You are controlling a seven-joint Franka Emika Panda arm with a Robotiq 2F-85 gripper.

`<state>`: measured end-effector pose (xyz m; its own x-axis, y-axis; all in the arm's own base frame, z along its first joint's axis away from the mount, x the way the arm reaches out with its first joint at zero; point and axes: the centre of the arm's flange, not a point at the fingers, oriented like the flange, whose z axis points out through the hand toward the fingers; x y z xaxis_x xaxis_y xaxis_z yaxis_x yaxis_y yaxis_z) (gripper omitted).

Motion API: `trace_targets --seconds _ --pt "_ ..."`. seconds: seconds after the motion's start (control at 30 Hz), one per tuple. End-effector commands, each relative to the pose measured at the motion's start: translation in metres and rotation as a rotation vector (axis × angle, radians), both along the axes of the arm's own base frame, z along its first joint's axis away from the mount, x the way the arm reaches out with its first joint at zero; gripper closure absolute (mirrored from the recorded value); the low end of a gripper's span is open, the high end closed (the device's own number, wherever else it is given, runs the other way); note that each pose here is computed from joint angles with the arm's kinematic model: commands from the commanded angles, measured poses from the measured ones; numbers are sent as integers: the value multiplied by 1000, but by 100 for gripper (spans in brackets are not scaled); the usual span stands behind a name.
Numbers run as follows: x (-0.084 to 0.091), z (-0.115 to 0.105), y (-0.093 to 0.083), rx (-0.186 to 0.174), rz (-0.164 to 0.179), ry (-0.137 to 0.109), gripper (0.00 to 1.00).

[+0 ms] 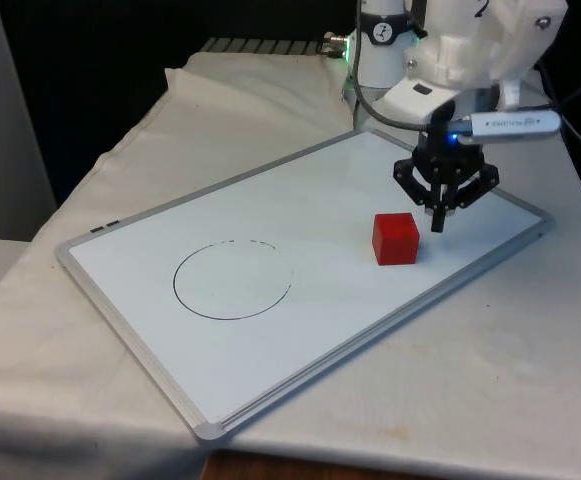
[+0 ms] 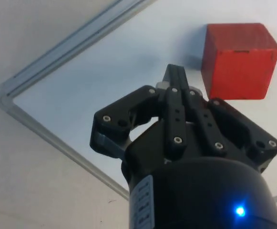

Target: Push the cube into the marked area.

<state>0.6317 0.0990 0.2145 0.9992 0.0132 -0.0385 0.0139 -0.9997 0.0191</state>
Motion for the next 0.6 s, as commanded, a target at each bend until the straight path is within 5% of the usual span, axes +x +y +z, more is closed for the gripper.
trace_targets --seconds 0.0,0.27,0.57 --pt "1 -4 -1 -7 11 9 100" --pt "6 -17 -10 -35 57 39 100" --pt "10 -16 -21 -59 77 40 100"
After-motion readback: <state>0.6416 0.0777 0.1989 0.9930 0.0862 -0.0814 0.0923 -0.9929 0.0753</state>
